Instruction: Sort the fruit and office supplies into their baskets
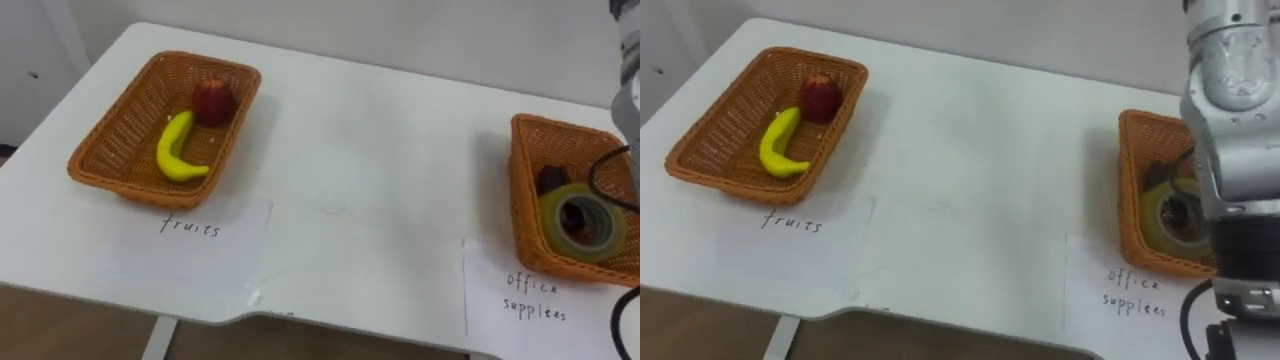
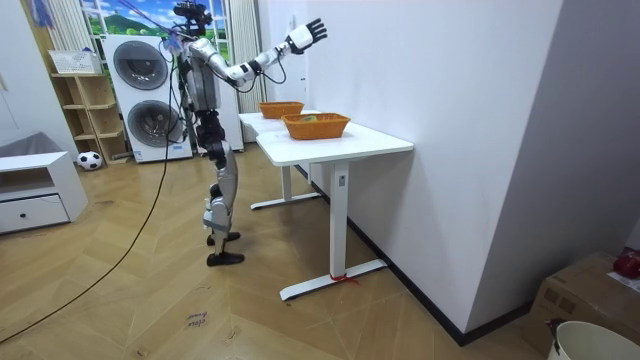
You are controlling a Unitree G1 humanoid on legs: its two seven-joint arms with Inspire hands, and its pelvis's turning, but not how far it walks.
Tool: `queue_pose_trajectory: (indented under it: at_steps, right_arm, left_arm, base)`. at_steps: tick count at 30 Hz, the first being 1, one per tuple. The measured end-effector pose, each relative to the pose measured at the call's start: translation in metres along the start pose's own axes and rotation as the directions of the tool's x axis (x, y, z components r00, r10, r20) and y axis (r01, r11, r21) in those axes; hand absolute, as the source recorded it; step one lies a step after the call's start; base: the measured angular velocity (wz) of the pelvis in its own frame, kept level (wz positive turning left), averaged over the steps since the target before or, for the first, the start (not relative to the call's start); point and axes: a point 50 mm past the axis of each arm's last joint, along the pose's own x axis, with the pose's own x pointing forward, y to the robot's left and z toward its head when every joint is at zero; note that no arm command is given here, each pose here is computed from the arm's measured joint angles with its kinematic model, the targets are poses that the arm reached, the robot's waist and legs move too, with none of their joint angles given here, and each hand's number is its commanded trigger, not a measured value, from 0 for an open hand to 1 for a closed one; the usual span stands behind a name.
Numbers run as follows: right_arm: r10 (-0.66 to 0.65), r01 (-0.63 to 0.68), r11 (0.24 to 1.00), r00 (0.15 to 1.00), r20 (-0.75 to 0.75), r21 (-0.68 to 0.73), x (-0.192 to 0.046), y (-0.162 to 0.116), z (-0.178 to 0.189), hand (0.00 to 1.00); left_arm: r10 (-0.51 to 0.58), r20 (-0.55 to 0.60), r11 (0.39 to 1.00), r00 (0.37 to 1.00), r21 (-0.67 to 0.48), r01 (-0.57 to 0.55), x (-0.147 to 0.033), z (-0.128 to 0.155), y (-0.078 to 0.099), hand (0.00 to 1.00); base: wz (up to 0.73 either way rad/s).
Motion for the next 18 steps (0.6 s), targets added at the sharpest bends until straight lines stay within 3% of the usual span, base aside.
queue_pose_trajectory:
  at_steps: [5, 13, 18]
  right_arm:
    - [-0.159, 0.159, 0.987, 0.987, 0.001, -0.005, -0.001, -0.028, 0.001, 0.00]
    - [-0.318, 0.315, 0.948, 0.945, -0.071, -0.050, -0.025, -0.067, -0.021, 0.00]
    - [-0.471, 0.476, 0.879, 0.868, -0.154, -0.009, -0.048, -0.100, -0.035, 0.00]
  left_arm:
    - [0.007, 0.021, 1.000, 1.000, -0.005, -0.007, 0.000, 0.004, 0.003, 0.00]
    - [0.004, 0.022, 1.000, 1.000, -0.022, -0.004, 0.000, 0.002, 0.004, 0.00]
    - [0.043, 0.014, 0.998, 0.999, -0.043, -0.042, -0.001, -0.005, 0.007, 0.00]
  base:
    - [-0.07]
    - [-0.09]
    - [-0.19]
